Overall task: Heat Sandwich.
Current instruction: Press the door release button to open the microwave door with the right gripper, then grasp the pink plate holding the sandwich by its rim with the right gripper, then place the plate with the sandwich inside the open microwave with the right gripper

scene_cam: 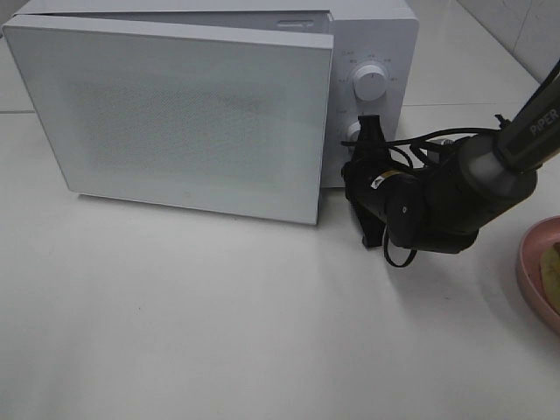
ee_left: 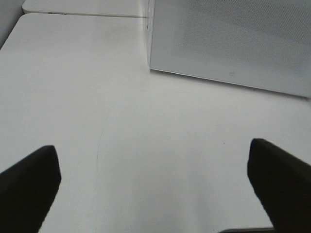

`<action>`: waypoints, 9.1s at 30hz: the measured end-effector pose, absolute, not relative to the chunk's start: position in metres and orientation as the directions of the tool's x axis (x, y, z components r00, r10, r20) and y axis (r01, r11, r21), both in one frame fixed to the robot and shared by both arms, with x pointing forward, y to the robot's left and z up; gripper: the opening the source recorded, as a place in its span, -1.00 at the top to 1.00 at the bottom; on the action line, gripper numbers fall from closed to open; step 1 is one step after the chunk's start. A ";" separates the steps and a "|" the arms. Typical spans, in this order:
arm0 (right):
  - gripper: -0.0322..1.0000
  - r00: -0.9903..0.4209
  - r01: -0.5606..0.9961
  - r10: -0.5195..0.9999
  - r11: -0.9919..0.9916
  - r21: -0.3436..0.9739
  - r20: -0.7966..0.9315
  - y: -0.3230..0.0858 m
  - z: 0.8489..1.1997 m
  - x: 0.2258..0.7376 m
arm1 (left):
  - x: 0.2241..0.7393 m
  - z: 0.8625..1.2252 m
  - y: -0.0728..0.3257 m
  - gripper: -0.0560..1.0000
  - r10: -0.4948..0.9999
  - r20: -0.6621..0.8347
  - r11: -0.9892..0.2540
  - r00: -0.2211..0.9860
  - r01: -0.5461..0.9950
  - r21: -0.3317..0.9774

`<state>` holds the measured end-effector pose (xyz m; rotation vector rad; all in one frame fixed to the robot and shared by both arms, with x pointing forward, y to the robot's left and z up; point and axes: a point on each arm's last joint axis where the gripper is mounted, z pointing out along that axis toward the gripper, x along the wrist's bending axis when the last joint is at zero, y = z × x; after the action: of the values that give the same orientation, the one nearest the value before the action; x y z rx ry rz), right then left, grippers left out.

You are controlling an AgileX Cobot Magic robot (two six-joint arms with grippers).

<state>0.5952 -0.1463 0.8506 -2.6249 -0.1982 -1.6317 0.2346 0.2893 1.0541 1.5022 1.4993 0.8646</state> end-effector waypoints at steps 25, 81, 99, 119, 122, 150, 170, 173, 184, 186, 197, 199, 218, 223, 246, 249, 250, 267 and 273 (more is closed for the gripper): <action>0.92 0.448 0.145 0.100 -0.989 0.037 0.889 -0.146 0.850 0.596 | 0.235 1.054 0.289 -0.98 0.995 -0.081 0.050 0.053 0.428 0.902; 0.77 -0.111 0.914 0.949 -0.019 0.405 0.294 -0.154 0.932 0.498 | 0.235 1.054 0.289 -0.98 0.995 -0.081 0.050 0.053 0.428 0.902; 0.63 -0.417 0.890 0.909 0.413 0.195 -0.022 -0.211 0.972 0.463 | 0.235 1.054 0.289 -0.98 0.995 -0.081 0.050 0.053 0.428 0.902; -0.97 -0.255 0.946 0.965 0.263 0.190 -0.066 -0.246 0.982 0.466 | 0.235 1.054 0.289 -0.98 0.995 -0.081 0.050 0.053 0.428 0.902; -0.98 -0.194 0.962 0.979 0.203 0.184 -0.066 -0.254 0.980 0.468 | 0.235 1.054 0.289 -0.98 0.995 -0.081 0.050 0.053 0.428 0.902; -0.91 -0.088 0.995 0.992 0.093 0.048 -0.095 -0.270 0.921 0.495 | 0.235 1.054 0.289 -0.98 0.995 -0.081 0.050 0.053 0.428 0.902; -0.35 -0.085 0.996 0.991 0.086 0.011 -0.099 -0.271 0.902 0.499 | 0.235 1.054 0.289 -0.98 0.995 -0.081 0.050 0.053 0.428 0.902; 0.14 -0.065 0.998 0.991 0.068 0.016 -0.118 -0.272 0.902 0.499 | 0.235 1.054 0.289 -0.98 0.995 -0.081 0.050 0.053 0.428 0.902; 0.88 -0.042 0.999 0.989 0.047 0.027 -0.141 -0.275 0.902 0.501 | 0.235 1.054 0.289 -0.98 0.995 -0.081 0.050 0.053 0.428 0.902; 0.88 -0.041 0.999 0.989 0.046 0.027 -0.141 -0.275 0.902 0.501 | 0.235 1.054 0.289 -0.98 0.995 -0.081 0.050 0.053 0.428 0.902; 0.89 -0.041 0.999 0.989 0.046 0.027 -0.141 -0.275 0.902 0.501 | 0.235 1.054 0.289 -0.98 0.995 -0.081 0.050 0.053 0.428 0.902; 0.89 -0.041 0.999 0.989 0.046 0.027 -0.141 -0.275 0.902 0.501 | 0.235 1.054 0.289 -0.98 0.995 -0.081 0.050 0.053 0.428 0.902; 0.89 -0.062 0.998 0.980 0.065 0.014 -0.190 -0.275 0.904 0.500 | 0.235 1.054 0.289 -0.98 0.995 -0.081 0.050 0.053 0.428 0.902; 0.89 -0.098 0.995 0.969 0.101 0.000 -0.228 -0.268 0.906 0.500 | 0.235 1.054 0.289 -0.98 0.995 -0.081 0.050 0.053 0.428 0.902; 0.87 -0.258 0.964 0.894 0.265 -0.032 -0.366 -0.234 0.929 0.482 | 0.235 1.054 0.289 -0.98 0.995 -0.081 0.050 0.053 0.428 0.902; 0.87 -0.266 0.960 0.889 0.278 -0.023 -0.373 -0.231 0.938 0.477 | 0.235 1.054 0.289 -0.98 0.995 -0.081 0.050 0.053 0.428 0.902; 0.87 -0.270 0.959 0.887 0.284 -0.020 -0.375 -0.230 0.941 0.476 | 0.235 1.054 0.289 -0.98 0.995 -0.081 0.050 0.053 0.428 0.902; 0.86 -0.423 0.884 0.819 0.466 0.021 -0.388 -0.199 0.979 0.442 | 0.235 1.054 0.289 -0.98 0.995 -0.081 0.050 0.053 0.428 0.902; 0.86 -0.490 0.839 0.779 0.543 0.029 -0.392 -0.188 0.990 0.429 | 0.235 1.054 0.289 -0.98 0.995 -0.081 0.050 0.053 0.428 0.902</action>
<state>0.4287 -0.1880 0.9903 -1.6810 -3.0662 0.2966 0.2346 0.2893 1.0541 1.5022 1.4993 0.8646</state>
